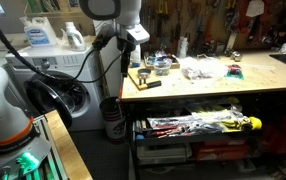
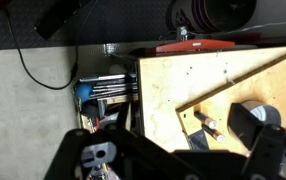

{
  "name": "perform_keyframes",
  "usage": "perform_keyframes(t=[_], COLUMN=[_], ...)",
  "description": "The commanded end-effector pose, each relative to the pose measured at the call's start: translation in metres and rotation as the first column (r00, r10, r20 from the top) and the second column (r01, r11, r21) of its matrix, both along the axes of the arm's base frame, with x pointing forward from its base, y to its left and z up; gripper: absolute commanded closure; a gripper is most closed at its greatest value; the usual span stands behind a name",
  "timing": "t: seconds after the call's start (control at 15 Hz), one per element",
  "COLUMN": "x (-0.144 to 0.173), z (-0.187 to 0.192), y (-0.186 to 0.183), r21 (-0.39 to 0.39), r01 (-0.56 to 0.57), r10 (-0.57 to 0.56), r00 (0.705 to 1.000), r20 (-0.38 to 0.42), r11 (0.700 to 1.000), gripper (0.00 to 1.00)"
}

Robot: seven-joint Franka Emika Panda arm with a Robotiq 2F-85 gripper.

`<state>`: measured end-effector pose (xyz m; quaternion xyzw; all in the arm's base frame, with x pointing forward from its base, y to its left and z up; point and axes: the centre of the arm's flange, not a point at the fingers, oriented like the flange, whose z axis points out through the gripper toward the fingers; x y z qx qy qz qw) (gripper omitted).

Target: Pick up the two batteries and put them in the silver bowl

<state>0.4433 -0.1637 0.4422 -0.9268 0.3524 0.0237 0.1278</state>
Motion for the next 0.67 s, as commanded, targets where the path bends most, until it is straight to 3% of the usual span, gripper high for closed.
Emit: perform_keyframes(t=[0.0,0.27,0.4,0.6], x=[0.009,0.028,0.027,0.031], z=[-0.004,-0.018,-0.029,-0.044], y=[-0.008,-0.023,-0.028,-0.041], r21=[0.017,0.035,0.145,0.274], r01=[0.04,0.091,0.128,0.246], r10=[-0.039,-0.09,-0.12,-0.231], r00=[0.999,0.995,0.991,0.969], r20=[-0.013,-0.049,-0.06,-0.089], r11=[0.999,0.995,0.981,0.93], gripper=[0.0,0.0,0.0,0.0])
